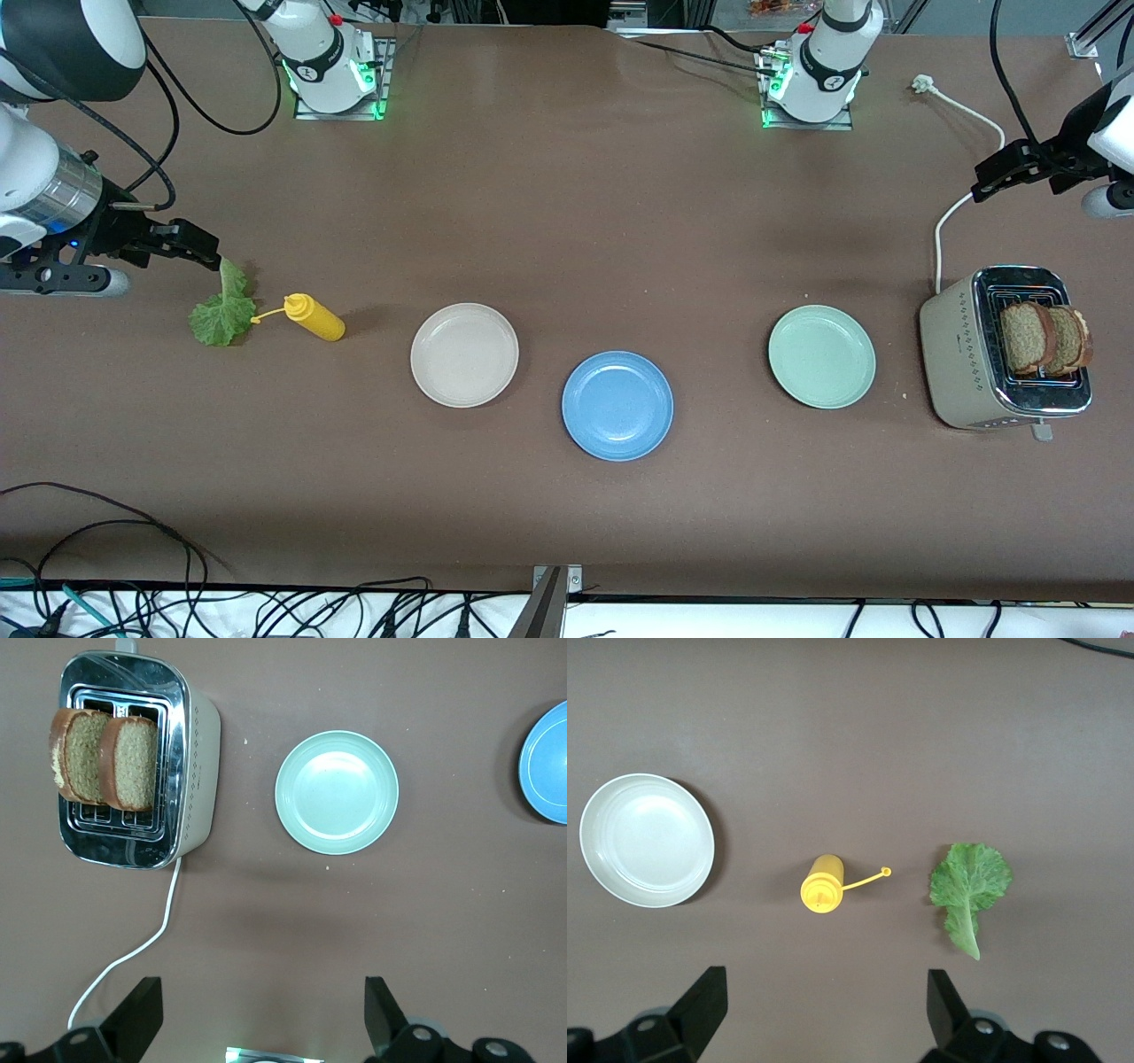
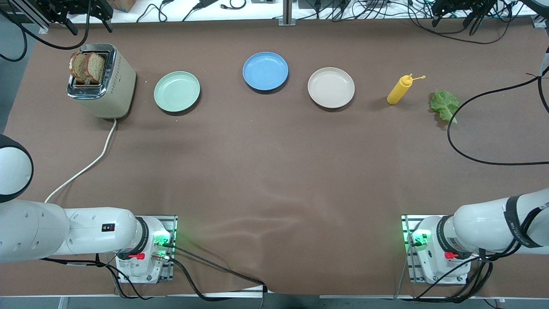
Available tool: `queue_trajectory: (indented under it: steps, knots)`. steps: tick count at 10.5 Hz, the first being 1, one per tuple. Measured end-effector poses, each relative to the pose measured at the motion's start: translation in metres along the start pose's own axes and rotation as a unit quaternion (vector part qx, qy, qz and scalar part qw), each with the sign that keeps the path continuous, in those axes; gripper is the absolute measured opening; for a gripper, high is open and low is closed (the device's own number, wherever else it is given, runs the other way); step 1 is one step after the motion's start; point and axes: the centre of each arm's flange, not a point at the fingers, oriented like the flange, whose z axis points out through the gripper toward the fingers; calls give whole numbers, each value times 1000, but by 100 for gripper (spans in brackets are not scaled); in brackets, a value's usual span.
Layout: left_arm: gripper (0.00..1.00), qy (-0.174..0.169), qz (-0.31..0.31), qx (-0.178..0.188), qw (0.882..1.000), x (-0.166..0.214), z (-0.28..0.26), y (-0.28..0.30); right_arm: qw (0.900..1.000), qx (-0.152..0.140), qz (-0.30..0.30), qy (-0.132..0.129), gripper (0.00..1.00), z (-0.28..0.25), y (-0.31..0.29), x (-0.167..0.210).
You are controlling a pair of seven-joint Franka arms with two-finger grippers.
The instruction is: Make sandwich in blue plate with both arms
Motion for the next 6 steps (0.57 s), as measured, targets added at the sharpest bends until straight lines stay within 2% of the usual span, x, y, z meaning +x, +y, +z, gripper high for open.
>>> queue_trajectory:
  steps: [6]
  knots:
    - [100,0,0,0,1000,0,0,0,1000,0,-7,0,100,0,-8,-1]
